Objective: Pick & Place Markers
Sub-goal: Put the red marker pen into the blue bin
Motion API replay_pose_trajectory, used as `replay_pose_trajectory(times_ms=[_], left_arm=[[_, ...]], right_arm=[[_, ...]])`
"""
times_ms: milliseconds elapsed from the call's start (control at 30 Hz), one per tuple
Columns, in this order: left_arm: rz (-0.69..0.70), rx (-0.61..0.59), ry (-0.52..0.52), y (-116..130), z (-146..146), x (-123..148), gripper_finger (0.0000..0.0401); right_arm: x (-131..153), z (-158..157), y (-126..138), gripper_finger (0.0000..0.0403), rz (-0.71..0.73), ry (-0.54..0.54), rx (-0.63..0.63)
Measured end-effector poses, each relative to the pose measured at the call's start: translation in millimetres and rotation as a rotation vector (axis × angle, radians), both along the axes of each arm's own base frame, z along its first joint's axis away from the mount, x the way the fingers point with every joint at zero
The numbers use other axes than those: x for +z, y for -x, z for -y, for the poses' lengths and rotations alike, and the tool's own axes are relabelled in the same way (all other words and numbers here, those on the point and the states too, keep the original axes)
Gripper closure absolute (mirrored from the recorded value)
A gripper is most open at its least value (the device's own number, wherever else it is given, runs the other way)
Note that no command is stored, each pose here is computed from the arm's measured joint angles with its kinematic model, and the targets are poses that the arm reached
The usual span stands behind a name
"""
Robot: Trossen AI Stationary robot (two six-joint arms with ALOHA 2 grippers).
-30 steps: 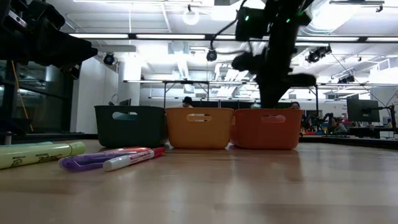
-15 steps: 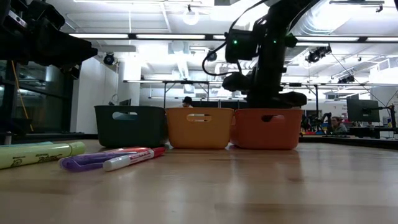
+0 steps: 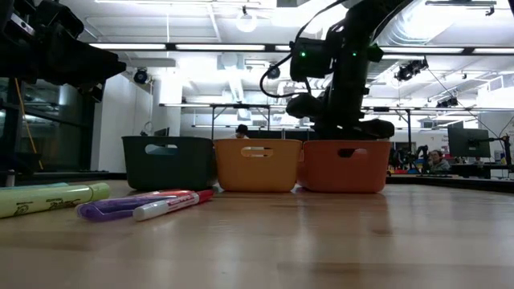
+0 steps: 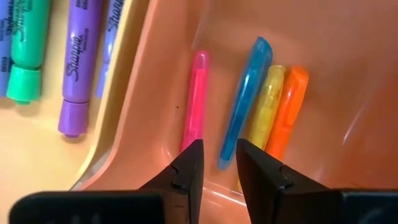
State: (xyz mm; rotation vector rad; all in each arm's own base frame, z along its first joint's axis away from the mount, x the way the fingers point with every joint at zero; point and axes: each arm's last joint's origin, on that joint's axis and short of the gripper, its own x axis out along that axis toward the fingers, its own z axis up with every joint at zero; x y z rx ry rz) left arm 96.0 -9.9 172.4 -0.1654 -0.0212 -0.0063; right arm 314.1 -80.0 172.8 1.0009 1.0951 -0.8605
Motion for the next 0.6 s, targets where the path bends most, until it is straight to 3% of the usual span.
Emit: replay_pose_trajectory(times_ms=[400, 600], left_arm=[[0.0, 0.0, 0.0, 0, 0, 0, 0.0307], [0.0, 0.0, 0.0, 0, 0, 0, 0.0307]], right_arm=[[33, -6, 2, 0.0321, 0.074, 0.092, 0.103], [56, -24, -5, 0.032, 0.091, 0.139, 0.288]])
